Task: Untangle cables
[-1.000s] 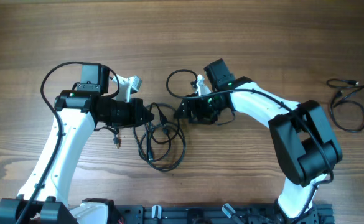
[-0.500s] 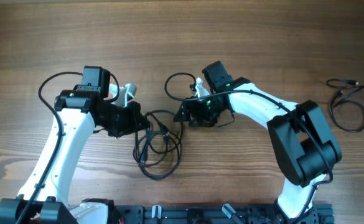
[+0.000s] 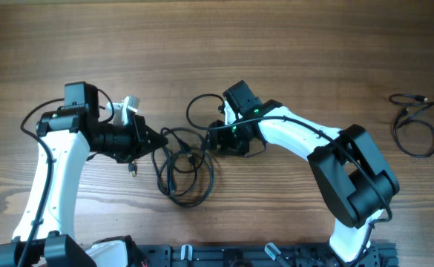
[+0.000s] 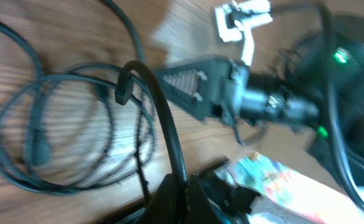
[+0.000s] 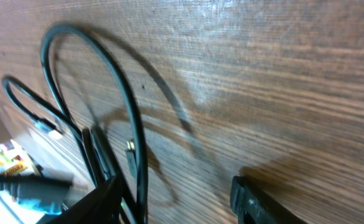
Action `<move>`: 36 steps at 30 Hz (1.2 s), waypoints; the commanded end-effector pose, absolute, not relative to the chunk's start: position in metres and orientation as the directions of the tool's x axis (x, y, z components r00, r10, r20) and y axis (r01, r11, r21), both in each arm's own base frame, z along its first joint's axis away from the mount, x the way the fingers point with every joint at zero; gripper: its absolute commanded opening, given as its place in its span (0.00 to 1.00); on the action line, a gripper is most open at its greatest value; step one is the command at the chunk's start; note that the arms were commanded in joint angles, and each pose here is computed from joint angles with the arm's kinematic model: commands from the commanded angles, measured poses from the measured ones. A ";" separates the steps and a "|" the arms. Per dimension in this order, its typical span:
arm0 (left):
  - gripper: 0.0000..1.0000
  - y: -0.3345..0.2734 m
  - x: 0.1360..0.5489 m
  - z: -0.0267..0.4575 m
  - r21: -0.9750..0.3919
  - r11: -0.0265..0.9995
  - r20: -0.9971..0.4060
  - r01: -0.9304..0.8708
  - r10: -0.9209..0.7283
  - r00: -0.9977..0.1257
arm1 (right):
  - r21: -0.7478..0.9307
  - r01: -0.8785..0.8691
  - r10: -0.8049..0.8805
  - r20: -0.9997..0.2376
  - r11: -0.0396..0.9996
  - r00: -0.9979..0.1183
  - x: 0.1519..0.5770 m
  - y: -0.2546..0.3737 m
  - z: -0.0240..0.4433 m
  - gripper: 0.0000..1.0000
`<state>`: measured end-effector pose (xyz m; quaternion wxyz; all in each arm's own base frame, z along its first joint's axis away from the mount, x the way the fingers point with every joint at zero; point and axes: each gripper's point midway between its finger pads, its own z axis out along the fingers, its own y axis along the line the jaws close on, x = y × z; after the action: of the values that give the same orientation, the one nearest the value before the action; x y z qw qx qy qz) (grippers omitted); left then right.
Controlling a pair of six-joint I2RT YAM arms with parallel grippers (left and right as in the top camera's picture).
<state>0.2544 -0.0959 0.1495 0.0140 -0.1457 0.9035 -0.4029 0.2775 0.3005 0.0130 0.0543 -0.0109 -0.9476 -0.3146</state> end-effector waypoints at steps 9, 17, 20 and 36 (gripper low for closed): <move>0.04 -0.111 0.252 0.183 -0.868 0.491 -0.013 -0.076 -0.177 -0.984 | 0.667 0.202 0.077 0.212 0.717 -0.974 0.282 0.320 0.024 0.56; 0.04 -0.111 0.252 0.183 -0.867 0.497 -0.049 -0.036 -0.156 -0.987 | 0.659 0.156 0.053 0.174 0.736 -0.983 0.276 0.330 0.021 0.48; 0.04 -0.112 0.252 0.183 -0.866 0.498 -0.054 -0.030 -0.153 -0.987 | 0.668 0.139 0.038 0.162 0.731 -0.986 0.274 0.336 0.023 0.45; 0.04 -0.112 0.252 0.182 -0.865 0.503 -0.077 -0.003 -0.138 -0.987 | 0.645 0.164 0.213 0.002 0.746 -0.977 0.317 0.338 0.021 0.04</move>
<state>0.2510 -0.1109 0.1754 0.0538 -0.0521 0.8710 -0.4855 0.3126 0.3414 0.0282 -0.0258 -0.0977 -0.9301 -0.3532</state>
